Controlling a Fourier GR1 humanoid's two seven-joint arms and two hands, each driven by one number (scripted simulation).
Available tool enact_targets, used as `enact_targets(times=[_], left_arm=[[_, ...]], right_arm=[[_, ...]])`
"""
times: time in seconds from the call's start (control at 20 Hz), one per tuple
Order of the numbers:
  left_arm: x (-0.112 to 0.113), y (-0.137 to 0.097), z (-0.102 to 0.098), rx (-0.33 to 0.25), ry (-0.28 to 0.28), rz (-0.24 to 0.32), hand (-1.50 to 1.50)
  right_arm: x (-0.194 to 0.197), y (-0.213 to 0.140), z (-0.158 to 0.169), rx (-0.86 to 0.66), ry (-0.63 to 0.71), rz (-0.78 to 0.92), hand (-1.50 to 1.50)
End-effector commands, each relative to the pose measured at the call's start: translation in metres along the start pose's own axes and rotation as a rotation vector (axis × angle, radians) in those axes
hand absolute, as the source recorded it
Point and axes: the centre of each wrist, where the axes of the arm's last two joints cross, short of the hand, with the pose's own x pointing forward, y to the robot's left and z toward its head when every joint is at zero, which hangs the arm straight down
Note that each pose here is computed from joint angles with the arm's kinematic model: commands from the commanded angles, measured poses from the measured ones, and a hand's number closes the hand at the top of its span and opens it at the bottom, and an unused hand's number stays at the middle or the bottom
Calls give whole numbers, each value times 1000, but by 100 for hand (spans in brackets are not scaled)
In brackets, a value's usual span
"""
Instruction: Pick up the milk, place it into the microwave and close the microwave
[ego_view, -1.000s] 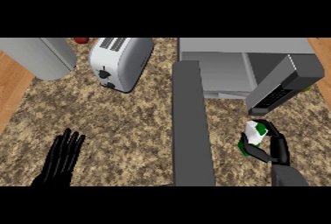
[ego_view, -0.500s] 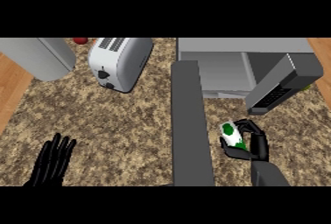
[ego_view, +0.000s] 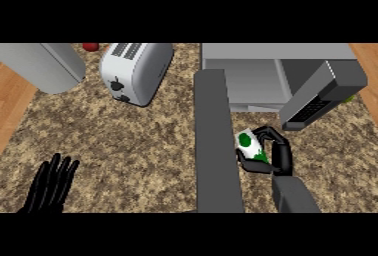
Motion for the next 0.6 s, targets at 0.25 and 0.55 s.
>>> enact_targets(times=[0.25,0.55], left_arm=[[-1,13,9,-3,5,-1,-150],[-10,-7,-13,-1,16,7,-150]], right_arm=[[35,19,-46,-52,-30,106,150],[43,41,-67,-63,12,178,150]])
